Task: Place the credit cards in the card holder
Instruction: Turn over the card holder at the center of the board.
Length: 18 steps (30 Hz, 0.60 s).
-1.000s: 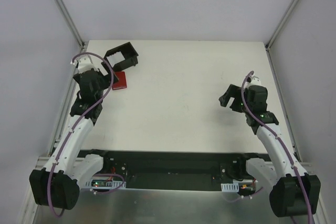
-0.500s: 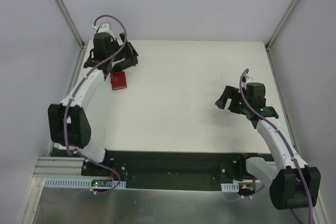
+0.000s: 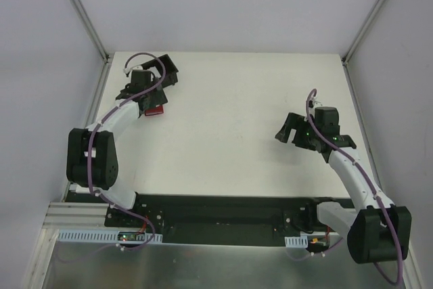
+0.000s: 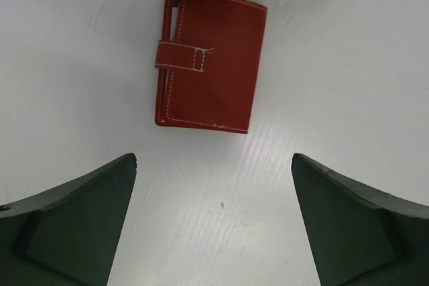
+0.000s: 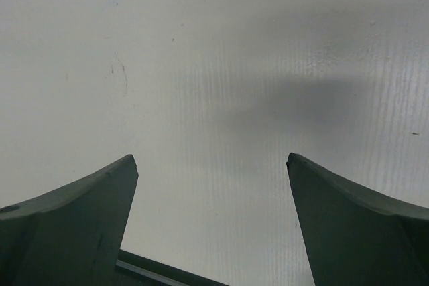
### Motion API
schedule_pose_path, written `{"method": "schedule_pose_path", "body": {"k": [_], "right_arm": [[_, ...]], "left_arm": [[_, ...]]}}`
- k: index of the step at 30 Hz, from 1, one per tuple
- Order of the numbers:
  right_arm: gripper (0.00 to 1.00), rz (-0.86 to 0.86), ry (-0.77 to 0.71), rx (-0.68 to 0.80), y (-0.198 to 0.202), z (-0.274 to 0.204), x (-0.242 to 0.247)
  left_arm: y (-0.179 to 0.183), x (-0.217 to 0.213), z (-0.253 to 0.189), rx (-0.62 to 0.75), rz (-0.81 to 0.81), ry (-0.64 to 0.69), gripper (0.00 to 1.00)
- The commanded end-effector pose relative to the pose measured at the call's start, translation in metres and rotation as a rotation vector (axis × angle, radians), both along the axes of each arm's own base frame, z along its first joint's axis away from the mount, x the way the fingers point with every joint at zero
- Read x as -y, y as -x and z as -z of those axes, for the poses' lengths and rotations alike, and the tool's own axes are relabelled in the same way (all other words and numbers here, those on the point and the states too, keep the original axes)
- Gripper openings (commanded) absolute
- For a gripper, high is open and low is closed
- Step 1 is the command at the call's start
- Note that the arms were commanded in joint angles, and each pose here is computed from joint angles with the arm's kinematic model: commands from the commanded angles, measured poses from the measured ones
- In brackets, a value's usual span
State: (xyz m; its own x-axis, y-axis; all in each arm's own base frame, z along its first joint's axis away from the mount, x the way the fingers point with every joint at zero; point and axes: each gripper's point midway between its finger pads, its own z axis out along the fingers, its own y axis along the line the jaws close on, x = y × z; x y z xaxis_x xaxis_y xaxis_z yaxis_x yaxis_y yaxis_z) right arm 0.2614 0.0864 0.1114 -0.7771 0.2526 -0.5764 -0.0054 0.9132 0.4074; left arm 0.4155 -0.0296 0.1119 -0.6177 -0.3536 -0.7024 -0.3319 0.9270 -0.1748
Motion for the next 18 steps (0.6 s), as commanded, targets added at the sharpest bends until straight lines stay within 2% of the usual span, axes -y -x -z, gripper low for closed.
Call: {"method": "schedule_pose_path", "body": {"k": [1,4,9,14,18], "right_arm": [[0.96,-0.034,-0.054,0.003,-0.008,-0.012,-0.012],[0.96,-0.036,-0.055,-0.008,-0.007,-0.012,-0.013],[0.96,-0.018,-0.058,-0.005,-0.004,-0.01,-0.011],[0.96,-0.01,-0.062,-0.021,-0.004,-0.004,-0.012],[0.96,-0.014,-0.062,-0.031,-0.004,-0.003,-0.012]], "left_arm": [[0.004,-0.02,0.019,-0.057,-0.085,-0.064,0.99],[-0.009,-0.021,0.024,-0.08,-0.065,-0.093,0.99],[-0.029,-0.029,0.035,-0.139,-0.054,-0.068,0.99],[-0.022,-0.033,0.06,-0.199,-0.065,0.024,0.99],[-0.018,-0.036,0.064,-0.204,-0.068,0.08,0.93]]}}
